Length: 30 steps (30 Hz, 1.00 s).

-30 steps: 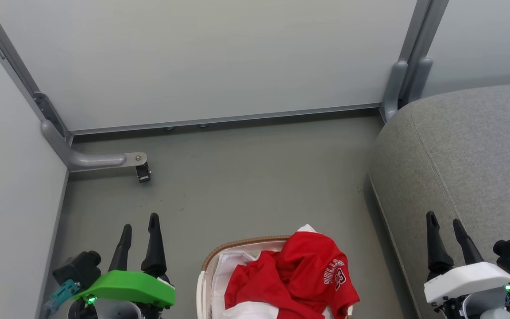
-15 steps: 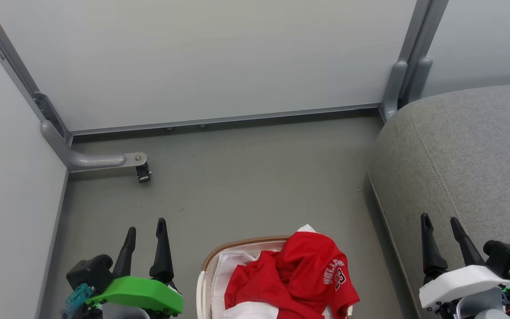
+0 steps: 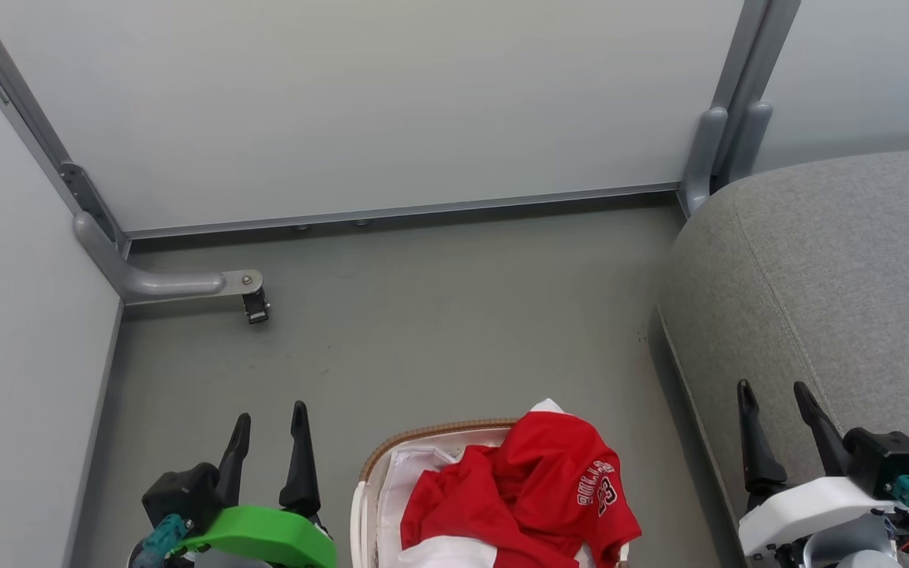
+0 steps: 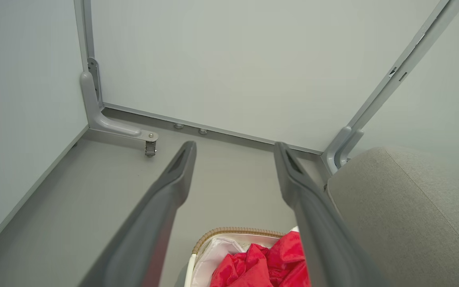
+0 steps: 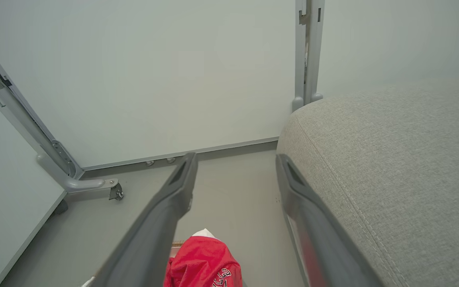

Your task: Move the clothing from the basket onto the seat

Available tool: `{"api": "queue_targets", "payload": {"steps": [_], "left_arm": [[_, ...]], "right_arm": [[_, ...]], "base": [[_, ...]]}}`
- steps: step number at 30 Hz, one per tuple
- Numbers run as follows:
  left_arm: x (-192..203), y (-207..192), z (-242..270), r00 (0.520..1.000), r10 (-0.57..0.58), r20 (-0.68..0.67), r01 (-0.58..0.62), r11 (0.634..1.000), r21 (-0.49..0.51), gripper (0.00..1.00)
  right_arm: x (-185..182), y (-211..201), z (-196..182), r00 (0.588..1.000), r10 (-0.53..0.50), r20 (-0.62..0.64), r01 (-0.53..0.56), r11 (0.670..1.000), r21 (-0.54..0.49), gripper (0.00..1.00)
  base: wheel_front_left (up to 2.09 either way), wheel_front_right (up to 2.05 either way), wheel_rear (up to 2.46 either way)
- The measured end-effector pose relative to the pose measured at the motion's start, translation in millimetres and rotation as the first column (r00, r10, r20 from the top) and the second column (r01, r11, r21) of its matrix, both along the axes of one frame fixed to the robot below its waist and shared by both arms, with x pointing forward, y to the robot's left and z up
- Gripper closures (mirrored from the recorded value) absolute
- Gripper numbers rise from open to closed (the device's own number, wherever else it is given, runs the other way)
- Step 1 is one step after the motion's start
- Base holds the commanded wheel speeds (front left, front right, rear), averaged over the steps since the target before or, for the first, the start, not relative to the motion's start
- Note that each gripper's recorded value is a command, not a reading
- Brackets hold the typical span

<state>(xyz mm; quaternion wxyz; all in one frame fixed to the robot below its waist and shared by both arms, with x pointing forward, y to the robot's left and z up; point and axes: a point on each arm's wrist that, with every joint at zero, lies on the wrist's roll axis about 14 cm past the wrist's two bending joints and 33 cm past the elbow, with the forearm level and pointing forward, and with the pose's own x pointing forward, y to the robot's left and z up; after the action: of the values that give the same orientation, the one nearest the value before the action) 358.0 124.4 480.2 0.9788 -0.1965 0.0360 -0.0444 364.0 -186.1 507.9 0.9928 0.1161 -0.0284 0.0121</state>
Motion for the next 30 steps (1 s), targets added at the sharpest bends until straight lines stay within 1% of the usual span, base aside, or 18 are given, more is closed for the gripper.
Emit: {"api": "queue_targets", "payload": {"steps": [15,23,30], "left_arm": [[-2.7,-5.9,-4.5,1.000,-0.025,0.011,0.024,0.996,0.091,0.00],[-3.4,-9.5,-4.3,0.999,-0.036,0.024,0.033,0.992,0.123,0.00],[-3.5,-10.5,-6.2,0.999,-0.039,0.018,0.037,0.992,0.124,0.00]], "right_arm": [[0.3,4.0,1.6,1.000,0.021,0.017,-0.019,0.994,-0.112,0.00],[0.3,7.9,3.9,0.999,0.037,0.030,-0.031,0.987,-0.160,0.00],[0.0,7.7,3.4,0.999,0.036,0.029,-0.031,0.987,-0.160,0.00]], "base": [[0.00,0.00,0.00],[0.00,0.00,0.00],[0.00,0.00,0.00]]}}
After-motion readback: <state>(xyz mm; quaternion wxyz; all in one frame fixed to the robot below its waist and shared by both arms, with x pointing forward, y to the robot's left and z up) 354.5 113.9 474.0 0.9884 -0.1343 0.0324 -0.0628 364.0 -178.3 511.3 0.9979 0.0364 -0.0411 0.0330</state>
